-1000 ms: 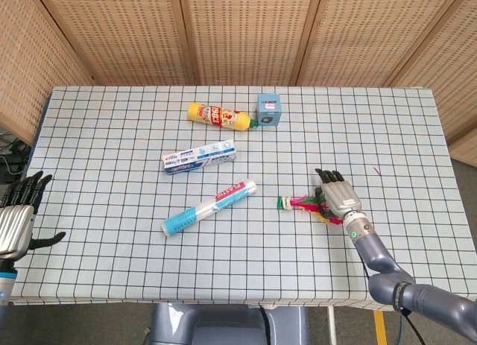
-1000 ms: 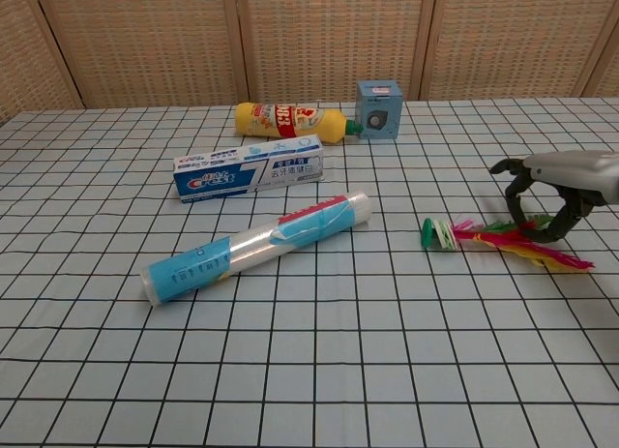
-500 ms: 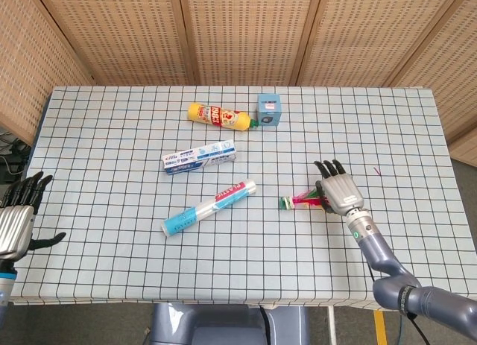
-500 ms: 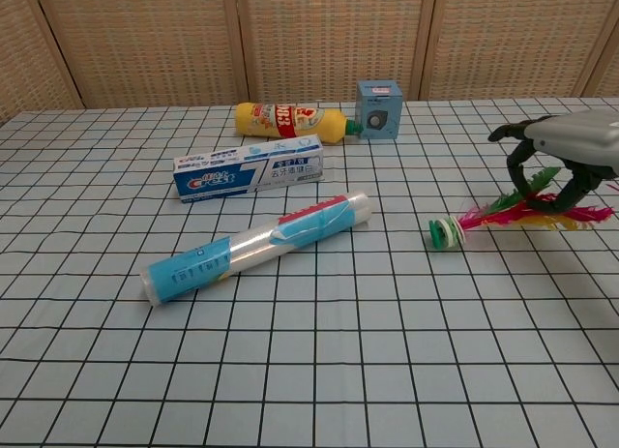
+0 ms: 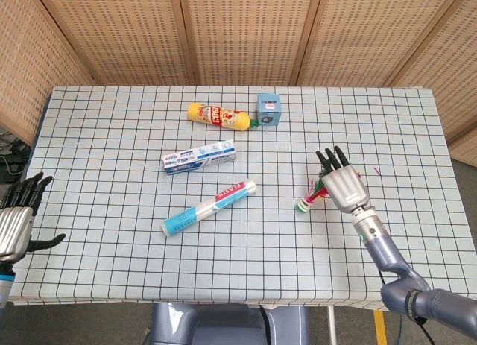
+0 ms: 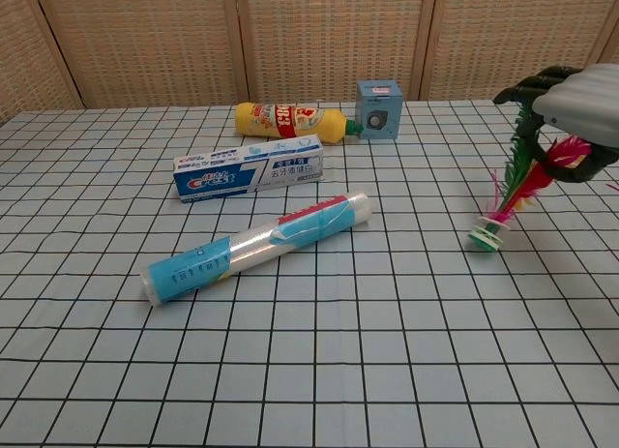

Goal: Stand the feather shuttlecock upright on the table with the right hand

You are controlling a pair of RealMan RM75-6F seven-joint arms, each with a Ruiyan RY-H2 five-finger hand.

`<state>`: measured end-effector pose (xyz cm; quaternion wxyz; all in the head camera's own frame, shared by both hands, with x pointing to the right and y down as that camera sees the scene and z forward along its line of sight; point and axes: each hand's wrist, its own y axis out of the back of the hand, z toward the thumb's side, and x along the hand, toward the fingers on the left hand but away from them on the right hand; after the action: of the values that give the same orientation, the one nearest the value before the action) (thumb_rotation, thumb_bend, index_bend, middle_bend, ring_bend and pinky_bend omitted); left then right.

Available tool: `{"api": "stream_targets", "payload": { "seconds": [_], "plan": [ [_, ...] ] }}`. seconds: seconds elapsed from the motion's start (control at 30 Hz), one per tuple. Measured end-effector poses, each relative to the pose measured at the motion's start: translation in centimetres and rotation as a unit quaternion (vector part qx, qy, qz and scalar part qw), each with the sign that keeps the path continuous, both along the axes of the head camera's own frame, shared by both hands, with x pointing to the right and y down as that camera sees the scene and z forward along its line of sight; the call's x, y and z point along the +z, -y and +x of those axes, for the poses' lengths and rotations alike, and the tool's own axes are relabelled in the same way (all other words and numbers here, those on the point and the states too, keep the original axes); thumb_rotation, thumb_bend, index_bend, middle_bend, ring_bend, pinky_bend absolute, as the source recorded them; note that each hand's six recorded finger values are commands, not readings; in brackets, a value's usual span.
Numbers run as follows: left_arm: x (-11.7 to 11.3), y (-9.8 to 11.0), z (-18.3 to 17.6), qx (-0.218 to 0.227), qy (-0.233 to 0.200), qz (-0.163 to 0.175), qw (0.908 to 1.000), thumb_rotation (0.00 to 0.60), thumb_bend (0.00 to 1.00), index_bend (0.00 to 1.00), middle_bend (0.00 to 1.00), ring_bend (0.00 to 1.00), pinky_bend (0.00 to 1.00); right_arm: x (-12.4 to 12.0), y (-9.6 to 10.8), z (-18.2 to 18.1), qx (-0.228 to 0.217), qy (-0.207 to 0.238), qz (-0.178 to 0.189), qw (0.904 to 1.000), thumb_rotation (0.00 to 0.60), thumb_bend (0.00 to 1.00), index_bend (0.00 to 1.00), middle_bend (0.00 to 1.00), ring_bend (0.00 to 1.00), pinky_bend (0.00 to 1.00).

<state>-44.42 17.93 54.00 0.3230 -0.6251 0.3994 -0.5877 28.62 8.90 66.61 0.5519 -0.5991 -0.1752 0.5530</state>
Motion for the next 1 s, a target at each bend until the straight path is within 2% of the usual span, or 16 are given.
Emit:
{"api": "stream_targets", "payload": {
  "seconds": [0.33,0.53,0.73,0.87,0.93,0.97,1.0],
  "plan": [
    [-0.1,0.0,0.0,0.000,-0.002,0.000,1.0000,0.600,0.00,0.00,0.00,0.00,0.00,-0.5,-1.0,0.5,-0.019,-0.008,0.030,0.9993,0.600,0.62,0.70,0.14,0.00,0.00],
    [-0.1,0.0,0.0,-0.001,-0.003,-0.001,1.0000,0.600,0.00,0.00,0.00,0.00,0.00,-0.8,-2.5,1.1,-0.034,-0.016,0.037,0.9986,0.600,0.62,0.70,0.15,0.00,0.00],
    [0.0,-0.2,0.3,0.003,-0.004,-0.004,1.0000,0.600,0.00,0.00,0.00,0.00,0.00,-1.0,-4.3,0.6,-0.074,-0.020,0.042,0.9962,0.600,0.62,0.70,0.15,0.00,0.00],
    [-0.1,-0.3,0.4,0.005,-0.004,-0.003,1.0000,0.600,0.00,0.00,0.00,0.00,0.00,-1.2,-5.9,-0.9,-0.122,-0.024,0.052,0.9908,0.600,0.62,0.69,0.15,0.00,0.00],
    [-0.1,-0.4,0.4,0.004,-0.004,-0.004,1.0000,0.600,0.00,0.00,0.00,0.00,0.00,-1.3,-6.4,-1.6,-0.140,-0.024,0.057,0.9883,0.600,0.57,0.59,0.15,0.00,0.00],
    [-0.1,-0.4,0.4,0.004,-0.004,-0.004,1.0000,0.600,0.00,0.00,0.00,0.00,0.00,-1.4,-6.7,-1.9,-0.150,-0.026,0.061,0.9864,0.600,0.47,0.46,0.13,0.00,0.00],
    [-0.1,-0.3,0.4,0.005,-0.004,-0.004,1.0000,0.600,0.00,0.00,0.00,0.00,0.00,-1.4,-6.9,-2.1,-0.157,-0.028,0.065,0.9851,0.600,0.32,0.29,0.11,0.00,0.00]
  ]
}}
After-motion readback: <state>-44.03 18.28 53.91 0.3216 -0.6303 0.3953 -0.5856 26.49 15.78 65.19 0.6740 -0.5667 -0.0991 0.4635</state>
